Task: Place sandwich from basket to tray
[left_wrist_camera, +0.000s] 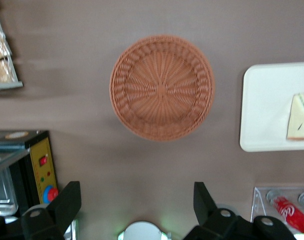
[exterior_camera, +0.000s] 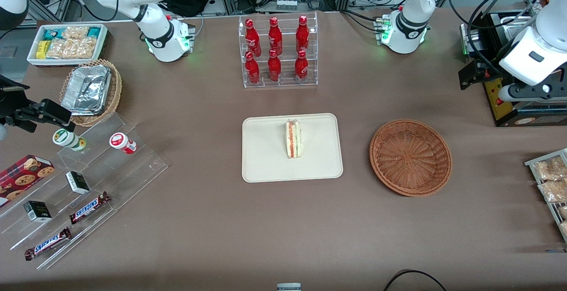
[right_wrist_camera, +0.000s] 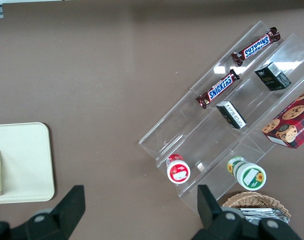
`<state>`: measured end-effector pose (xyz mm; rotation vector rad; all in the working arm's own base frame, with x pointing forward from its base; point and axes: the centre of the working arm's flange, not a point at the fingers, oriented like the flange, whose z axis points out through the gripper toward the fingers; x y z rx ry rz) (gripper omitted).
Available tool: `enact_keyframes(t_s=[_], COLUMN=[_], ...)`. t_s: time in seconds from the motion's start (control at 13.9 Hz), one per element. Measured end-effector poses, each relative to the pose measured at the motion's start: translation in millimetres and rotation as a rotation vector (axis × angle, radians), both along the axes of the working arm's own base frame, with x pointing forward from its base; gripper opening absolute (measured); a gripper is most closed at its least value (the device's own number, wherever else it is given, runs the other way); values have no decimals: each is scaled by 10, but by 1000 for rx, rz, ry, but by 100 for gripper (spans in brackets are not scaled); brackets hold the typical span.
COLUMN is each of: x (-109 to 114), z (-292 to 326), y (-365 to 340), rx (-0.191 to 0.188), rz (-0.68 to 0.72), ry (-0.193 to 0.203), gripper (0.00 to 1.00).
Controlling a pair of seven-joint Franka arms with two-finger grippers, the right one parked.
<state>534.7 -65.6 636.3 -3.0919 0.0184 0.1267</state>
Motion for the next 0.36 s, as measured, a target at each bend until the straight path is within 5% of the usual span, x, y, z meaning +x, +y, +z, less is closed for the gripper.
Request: enact_keyframes(t_s=[0.36], x=[81], z=[148], y=[3], rx=[-9], rz=[5], ry=[-40], gripper=[100])
